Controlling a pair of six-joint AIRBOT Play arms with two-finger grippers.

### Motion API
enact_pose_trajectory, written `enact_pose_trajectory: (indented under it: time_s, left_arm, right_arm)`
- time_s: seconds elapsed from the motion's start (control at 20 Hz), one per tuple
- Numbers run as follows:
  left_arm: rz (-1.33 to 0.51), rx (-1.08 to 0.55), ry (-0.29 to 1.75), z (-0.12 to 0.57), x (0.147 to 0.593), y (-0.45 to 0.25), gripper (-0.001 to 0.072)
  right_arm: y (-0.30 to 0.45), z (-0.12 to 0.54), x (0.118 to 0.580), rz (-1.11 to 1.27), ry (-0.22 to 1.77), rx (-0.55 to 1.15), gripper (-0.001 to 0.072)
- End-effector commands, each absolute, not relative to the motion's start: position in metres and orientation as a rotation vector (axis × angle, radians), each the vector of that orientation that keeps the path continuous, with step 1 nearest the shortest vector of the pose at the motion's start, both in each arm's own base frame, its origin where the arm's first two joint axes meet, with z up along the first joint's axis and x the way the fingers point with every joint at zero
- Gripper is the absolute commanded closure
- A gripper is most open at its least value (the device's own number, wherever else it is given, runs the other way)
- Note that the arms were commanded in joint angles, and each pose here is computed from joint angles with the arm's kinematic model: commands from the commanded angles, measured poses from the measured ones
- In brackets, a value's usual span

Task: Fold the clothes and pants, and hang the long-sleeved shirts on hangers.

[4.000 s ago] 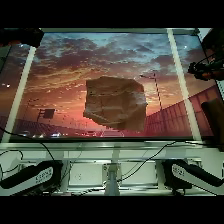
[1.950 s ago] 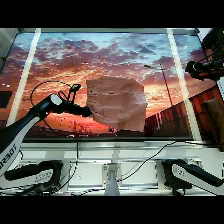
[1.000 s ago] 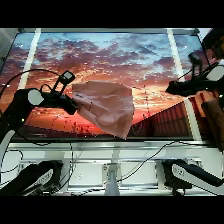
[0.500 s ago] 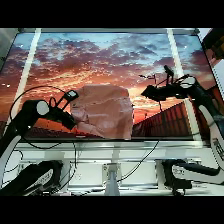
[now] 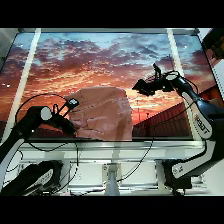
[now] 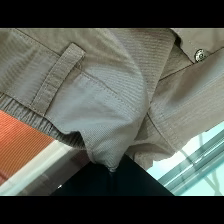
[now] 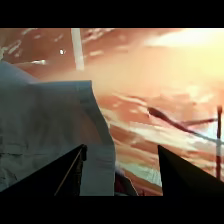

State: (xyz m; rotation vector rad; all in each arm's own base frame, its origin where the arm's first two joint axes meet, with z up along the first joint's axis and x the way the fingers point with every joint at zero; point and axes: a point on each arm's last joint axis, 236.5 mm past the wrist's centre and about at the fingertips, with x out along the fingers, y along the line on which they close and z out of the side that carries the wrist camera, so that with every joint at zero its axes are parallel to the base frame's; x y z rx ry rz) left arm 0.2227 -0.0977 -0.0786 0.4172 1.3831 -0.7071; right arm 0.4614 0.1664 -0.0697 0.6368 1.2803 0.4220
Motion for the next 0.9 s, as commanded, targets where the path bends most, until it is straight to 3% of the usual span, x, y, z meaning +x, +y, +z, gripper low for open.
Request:
enact_pose_trajectory:
  time_s: [0.0, 0.25, 0.4, 0.55, 0.75, 0.85]
  left_arm:
    - [-0.706, 0.415, 1.387, -0.079, 0.222, -0.097, 0.0686]
    - [-0.706, 0.415, 1.387, -0.079, 0.222, -0.097, 0.0686]
    - [-0.705, 0.415, 1.387, -0.079, 0.222, -0.097, 0.0686]
    - [-0.691, 0.399, 1.393, -0.079, 0.222, -0.097, 0.0686]
    - [-0.669, 0.381, 1.385, -0.079, 0.225, -0.098, 0.0687]
    - [-0.627, 0.346, 1.368, -0.078, 0.233, -0.099, 0.0687]
  right_arm:
    - [0.171, -0.087, 0.466, 0.443, 1.332, 0.64, 0.0178]
    - [0.183, -0.109, 0.436, 0.516, 1.469, 0.626, 0.0179]
    - [0.198, -0.107, 0.396, 0.688, 1.572, 0.502, 0.0179]
    - [0.177, -0.121, 0.385, 0.662, 1.622, 0.375, 0.0181]
    - [0.159, -0.107, 0.372, 0.689, 1.674, 0.414, 0.0324]
    - [0.15, -0.085, 0.369, 0.704, 1.666, 0.422, 0.0345]
